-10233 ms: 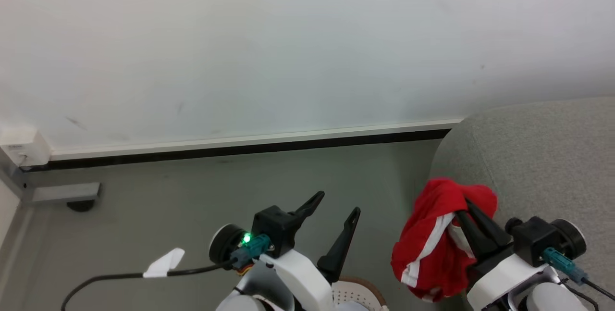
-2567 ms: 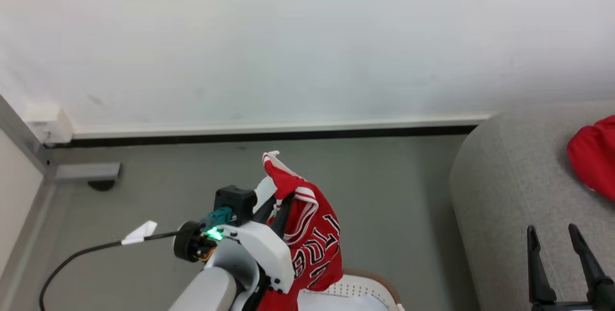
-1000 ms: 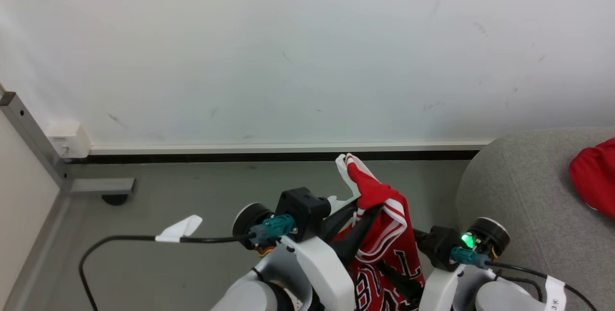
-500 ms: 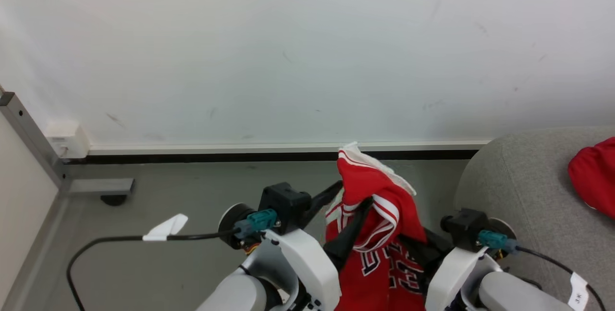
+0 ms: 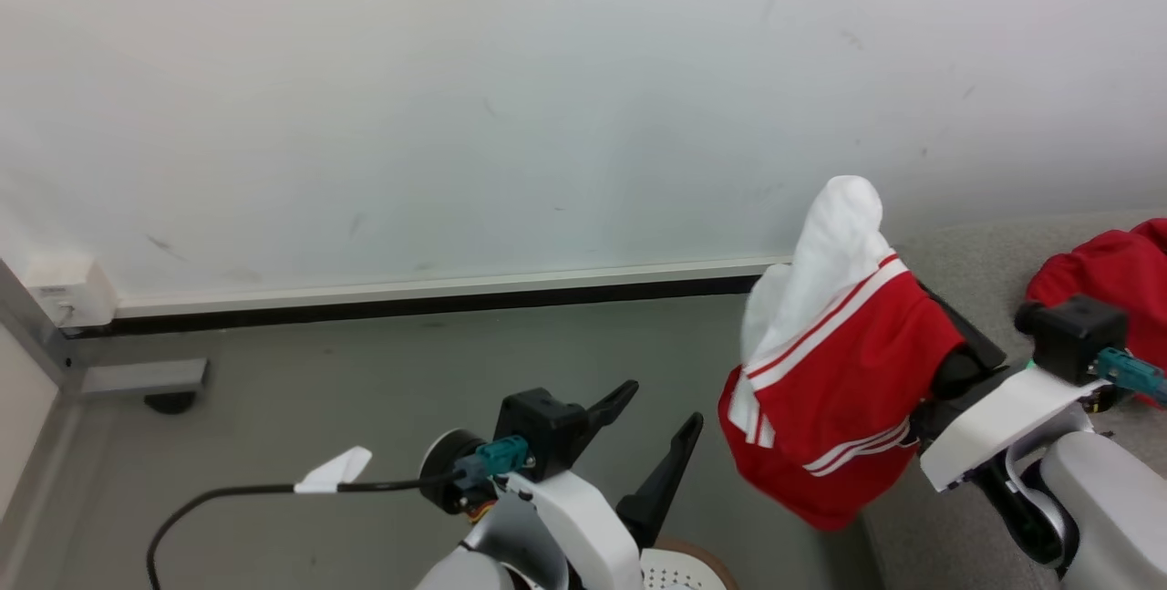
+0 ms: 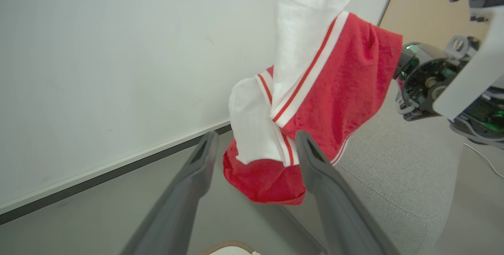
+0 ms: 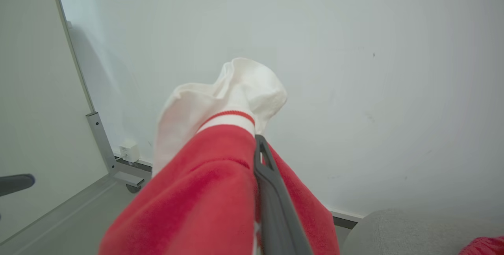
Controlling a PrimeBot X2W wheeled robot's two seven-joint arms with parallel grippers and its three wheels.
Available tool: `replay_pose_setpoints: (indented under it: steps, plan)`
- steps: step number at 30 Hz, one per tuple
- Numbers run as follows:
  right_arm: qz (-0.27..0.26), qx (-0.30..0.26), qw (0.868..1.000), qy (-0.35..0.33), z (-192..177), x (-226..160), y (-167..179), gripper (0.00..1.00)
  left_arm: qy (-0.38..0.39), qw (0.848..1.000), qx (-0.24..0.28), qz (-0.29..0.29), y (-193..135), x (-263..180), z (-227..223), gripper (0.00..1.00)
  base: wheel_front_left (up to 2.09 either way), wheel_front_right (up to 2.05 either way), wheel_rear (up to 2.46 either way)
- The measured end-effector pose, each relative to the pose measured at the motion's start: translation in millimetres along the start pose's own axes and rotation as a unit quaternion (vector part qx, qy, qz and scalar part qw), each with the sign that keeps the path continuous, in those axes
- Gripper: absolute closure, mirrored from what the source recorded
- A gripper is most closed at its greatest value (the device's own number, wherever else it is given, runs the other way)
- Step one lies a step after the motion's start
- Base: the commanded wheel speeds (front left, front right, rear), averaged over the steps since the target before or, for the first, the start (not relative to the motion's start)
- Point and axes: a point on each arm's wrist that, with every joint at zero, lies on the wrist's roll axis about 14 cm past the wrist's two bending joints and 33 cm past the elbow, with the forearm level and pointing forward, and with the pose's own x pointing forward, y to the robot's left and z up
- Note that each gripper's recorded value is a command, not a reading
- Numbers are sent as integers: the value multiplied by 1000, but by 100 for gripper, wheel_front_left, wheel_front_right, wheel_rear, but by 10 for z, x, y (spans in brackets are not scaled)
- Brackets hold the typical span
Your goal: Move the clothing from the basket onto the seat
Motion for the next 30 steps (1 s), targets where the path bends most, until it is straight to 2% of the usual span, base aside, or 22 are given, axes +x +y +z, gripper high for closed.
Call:
replay_pose_setpoints:
  steps: [18, 30]
  plan:
    - [-102, -18, 994, -29, 173, -635, -602, 100, 13, 998, -10, -65, -386, 226, -159, 0, 0, 0, 0]
    - [-193, -17, 980, -47, 290, -1117, -1046, 100, 26, 989, -26, -146, -795, 463, -288, 0, 0, 0, 0]
